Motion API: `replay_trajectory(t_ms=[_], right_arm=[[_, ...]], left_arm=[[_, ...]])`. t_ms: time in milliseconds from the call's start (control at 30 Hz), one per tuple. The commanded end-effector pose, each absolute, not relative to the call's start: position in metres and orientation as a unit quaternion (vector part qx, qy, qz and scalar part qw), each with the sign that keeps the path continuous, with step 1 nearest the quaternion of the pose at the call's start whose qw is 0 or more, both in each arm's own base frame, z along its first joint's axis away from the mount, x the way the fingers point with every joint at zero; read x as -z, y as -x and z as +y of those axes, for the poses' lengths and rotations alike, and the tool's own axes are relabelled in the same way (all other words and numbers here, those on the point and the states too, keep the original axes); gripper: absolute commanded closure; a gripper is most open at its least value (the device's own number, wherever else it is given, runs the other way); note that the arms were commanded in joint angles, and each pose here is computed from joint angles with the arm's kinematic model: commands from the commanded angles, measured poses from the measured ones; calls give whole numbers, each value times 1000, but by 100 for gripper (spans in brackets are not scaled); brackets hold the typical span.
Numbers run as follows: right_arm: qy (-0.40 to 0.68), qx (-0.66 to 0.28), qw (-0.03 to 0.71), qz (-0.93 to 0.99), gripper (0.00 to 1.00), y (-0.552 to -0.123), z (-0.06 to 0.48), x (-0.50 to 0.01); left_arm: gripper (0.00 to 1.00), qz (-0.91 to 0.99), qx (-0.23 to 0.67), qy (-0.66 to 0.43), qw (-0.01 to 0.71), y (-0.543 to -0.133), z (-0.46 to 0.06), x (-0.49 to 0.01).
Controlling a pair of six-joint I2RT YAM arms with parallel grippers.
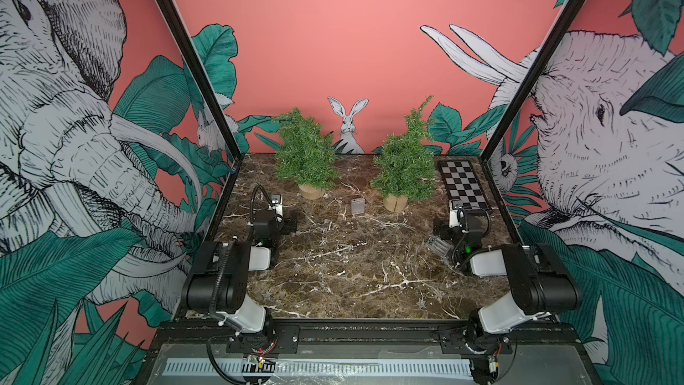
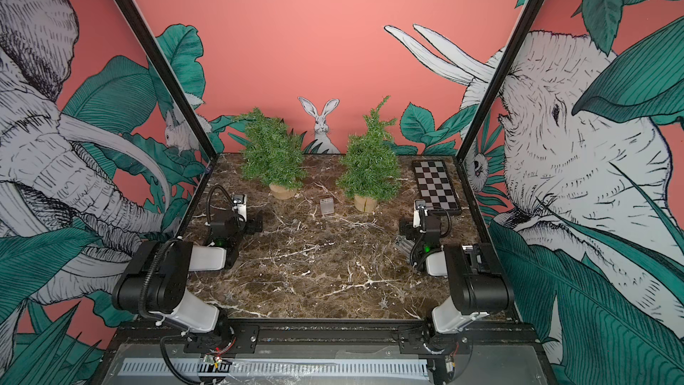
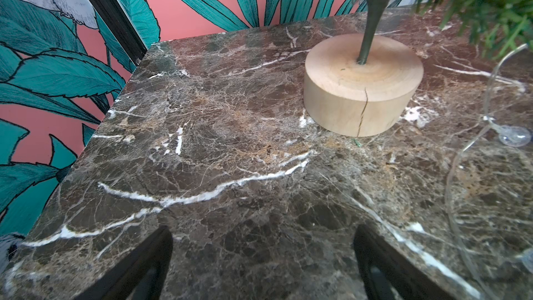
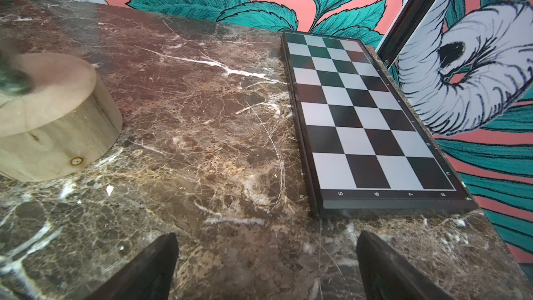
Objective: Wrap string light around the christmas tree
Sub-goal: Pick up the Christmas tree at the center of the board.
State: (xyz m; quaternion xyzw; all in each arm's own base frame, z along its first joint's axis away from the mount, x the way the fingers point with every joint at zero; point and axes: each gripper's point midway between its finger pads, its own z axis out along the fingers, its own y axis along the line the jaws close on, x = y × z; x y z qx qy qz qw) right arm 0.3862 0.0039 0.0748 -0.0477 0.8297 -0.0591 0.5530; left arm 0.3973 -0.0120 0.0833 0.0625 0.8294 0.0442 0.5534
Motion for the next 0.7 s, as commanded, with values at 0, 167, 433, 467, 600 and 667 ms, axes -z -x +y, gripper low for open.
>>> replay_trajectory(t_ms=[0, 167, 433, 467, 600, 667], right_arm=[[25, 69, 577, 813, 1, -397, -4, -95], [24, 70, 578, 813, 2, -397, -4, -96], [-1, 76, 638, 766, 1, -361, -11, -130], [-16, 72, 637, 767, 1, -356, -14, -134], [-71, 46, 558, 826, 2, -340, -18, -141], [-86, 43, 534, 840, 1, -333, -20, -153]], left_arm=[[0, 819, -50, -62, 569, -403, -10, -95], [0, 818, -51, -62, 569, -403, -9, -95], [0, 821, -57, -33, 568, -389, -1, -132], [0, 820, -57, -4, 569, -381, 5, -143], [0, 790, -33, 111, 602, -347, 23, -182], [0, 776, -15, 173, 606, -326, 32, -194]])
